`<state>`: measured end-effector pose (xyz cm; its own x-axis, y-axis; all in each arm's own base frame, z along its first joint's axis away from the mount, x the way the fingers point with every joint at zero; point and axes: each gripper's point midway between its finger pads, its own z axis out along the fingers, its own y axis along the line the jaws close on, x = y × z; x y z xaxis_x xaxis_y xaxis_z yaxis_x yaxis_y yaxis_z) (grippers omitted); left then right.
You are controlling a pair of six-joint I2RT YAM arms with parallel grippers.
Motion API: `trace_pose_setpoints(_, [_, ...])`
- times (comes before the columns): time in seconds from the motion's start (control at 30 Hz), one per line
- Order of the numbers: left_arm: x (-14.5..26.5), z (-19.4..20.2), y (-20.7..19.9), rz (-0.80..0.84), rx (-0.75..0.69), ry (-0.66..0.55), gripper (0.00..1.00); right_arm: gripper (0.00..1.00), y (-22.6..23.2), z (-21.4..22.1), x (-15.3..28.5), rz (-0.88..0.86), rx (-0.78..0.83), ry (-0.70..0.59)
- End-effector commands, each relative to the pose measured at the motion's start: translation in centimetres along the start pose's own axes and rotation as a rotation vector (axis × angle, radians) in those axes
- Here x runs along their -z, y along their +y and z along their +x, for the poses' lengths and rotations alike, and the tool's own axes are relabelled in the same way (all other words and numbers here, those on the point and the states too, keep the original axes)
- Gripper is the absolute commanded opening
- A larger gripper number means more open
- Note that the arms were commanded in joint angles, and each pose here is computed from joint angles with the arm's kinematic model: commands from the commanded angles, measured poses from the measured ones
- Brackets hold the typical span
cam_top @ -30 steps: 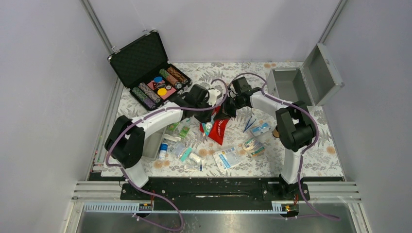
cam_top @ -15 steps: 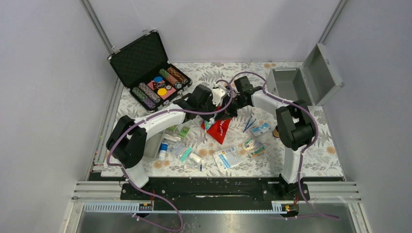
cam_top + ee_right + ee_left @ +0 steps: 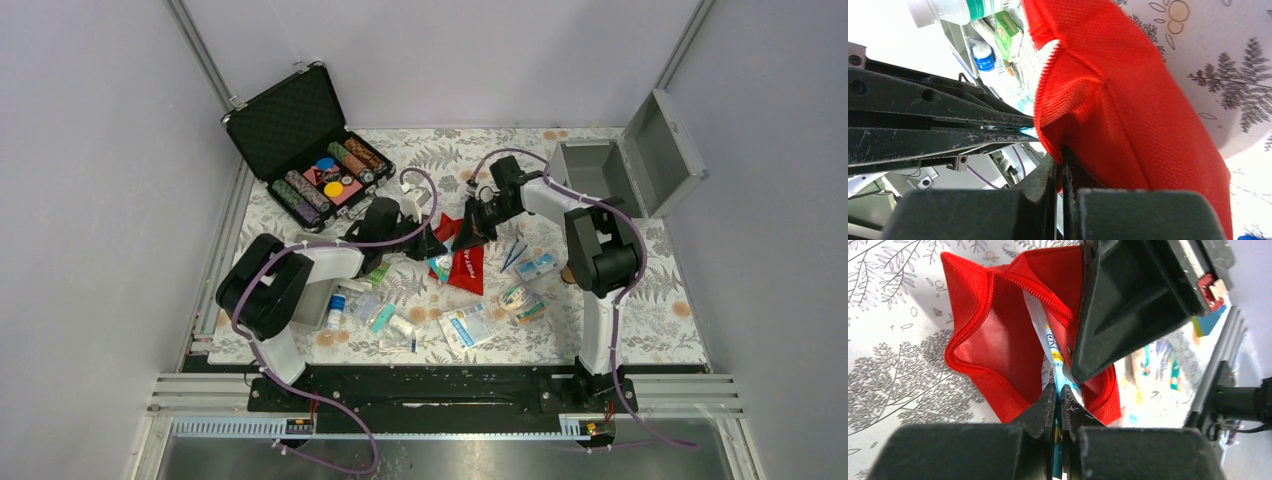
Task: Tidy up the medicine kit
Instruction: Place the medical item at the medicine pouch.
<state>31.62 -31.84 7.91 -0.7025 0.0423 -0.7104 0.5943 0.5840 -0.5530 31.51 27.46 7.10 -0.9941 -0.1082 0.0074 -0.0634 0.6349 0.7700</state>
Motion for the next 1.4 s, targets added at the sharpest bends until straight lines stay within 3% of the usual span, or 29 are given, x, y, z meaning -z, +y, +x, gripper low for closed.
trace_pose_setpoints(0.0, [0.2, -4.5, -4.0, 0.166, 0.010, -0.178, 0.00, 0.03, 1.6, -0.1, 1.7, -0.057, 0.037, -0.004])
trace_pose_setpoints(0.13, [-0.1, -4.2, -3.0, 0.112, 0.021, -0.154, 0.00, 0.39, 1.0, 0.4, 2.5, 0.014, 0.067, -0.001])
trace_pose_setpoints(0.3, [-0.8, -3.4, -1.9, 0.076, 0.095, -0.134, 0.00, 0.59, 1.1, 0.8, 4.1, 0.096, 0.083, -0.041])
trace_pose_setpoints(0.57, [-1.6, -3.5, -0.6, 0.029, 0.242, -0.153, 0.00, 0.61, -2.2, 2.4, 5.5, 0.333, 0.129, -0.094])
trace_pose_setpoints(0.83, [-3.1, -2.3, 0.6, 0.003, 0.404, -0.113, 0.00, 0.56, -3.1, 3.7, 5.0, 0.547, 0.344, -0.083])
trace_pose_setpoints(1.0, [-3.1, -2.0, 0.9, -0.019, 0.448, -0.102, 0.00, 0.52, -4.1, 2.6, 4.5, 0.667, 0.362, -0.100])
trace_pose_setpoints(1.37, [-2.9, -1.7, 1.6, -0.075, 0.561, -0.109, 0.00, 0.56, -5.2, 1.9, 2.8, 0.716, 0.352, -0.092])
